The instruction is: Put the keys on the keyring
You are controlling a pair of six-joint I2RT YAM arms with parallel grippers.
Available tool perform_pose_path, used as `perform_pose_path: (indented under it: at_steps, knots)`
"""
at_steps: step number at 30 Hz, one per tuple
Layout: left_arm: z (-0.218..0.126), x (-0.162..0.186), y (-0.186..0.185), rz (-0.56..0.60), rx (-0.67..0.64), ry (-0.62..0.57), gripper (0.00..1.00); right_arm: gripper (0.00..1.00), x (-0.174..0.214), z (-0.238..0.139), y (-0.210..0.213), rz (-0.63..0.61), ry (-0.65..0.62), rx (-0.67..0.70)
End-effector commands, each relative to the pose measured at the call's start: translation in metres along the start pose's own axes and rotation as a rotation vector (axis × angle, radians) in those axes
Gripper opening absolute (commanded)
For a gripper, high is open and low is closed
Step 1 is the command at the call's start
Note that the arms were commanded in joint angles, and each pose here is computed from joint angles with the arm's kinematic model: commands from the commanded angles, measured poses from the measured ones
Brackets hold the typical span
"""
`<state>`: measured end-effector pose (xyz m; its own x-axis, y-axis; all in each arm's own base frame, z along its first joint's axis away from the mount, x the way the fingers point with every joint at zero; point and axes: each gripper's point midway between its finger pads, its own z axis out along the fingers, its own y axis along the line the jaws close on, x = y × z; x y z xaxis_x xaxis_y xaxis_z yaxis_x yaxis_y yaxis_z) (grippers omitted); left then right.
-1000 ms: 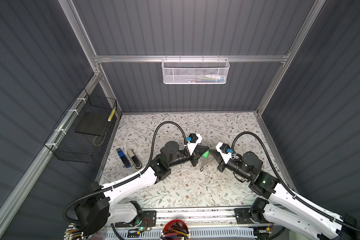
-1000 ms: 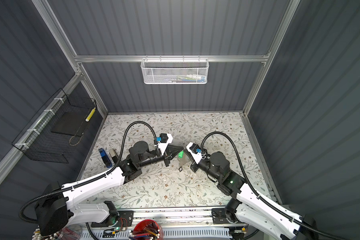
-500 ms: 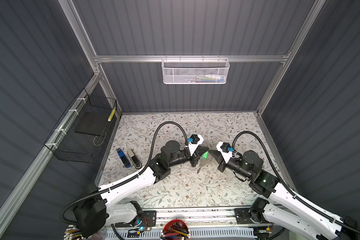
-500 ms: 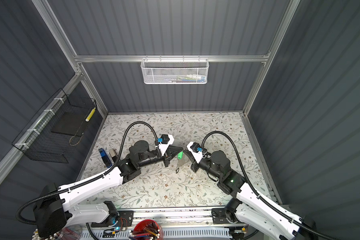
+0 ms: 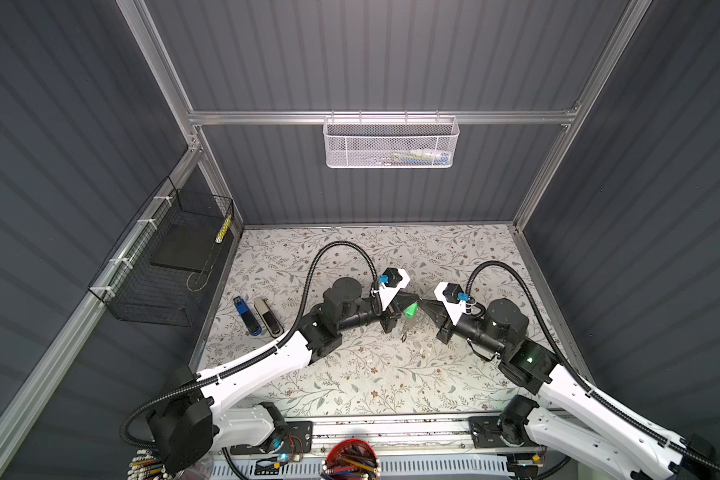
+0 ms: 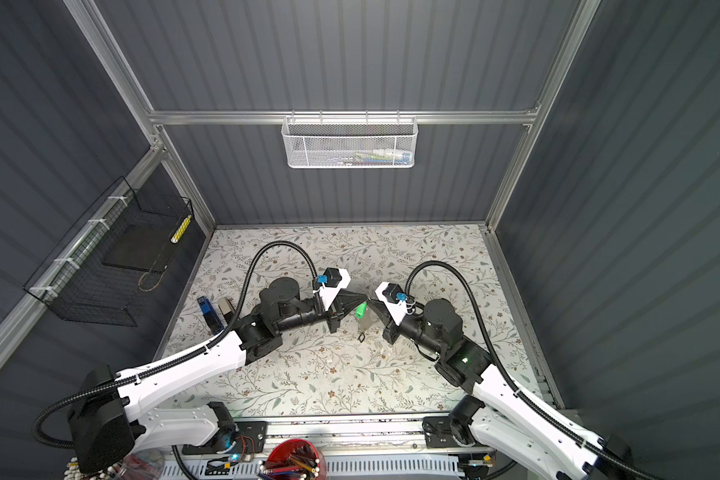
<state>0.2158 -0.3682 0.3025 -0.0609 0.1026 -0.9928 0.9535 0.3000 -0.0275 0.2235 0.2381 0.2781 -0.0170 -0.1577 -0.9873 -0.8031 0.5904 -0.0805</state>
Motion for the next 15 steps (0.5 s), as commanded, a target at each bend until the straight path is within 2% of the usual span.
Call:
perform_pose_path:
  at_steps: [1, 11, 15]
  knots:
    - [0.004, -0.016, -0.002, 0.050, 0.029, -0.026, 0.00, 0.00, -0.023, -0.005, 0.030, -0.021, -0.064, -0.161]
    - [0.001, -0.013, -0.005, 0.131, 0.045, 0.051, 0.00, 0.00, -0.023, -0.007, 0.027, 0.005, -0.053, -0.167]
    - [-0.008, -0.018, 0.006, 0.149, -0.034, 0.034, 0.00, 0.00, -0.023, -0.010, 0.026, 0.008, -0.060, -0.164]
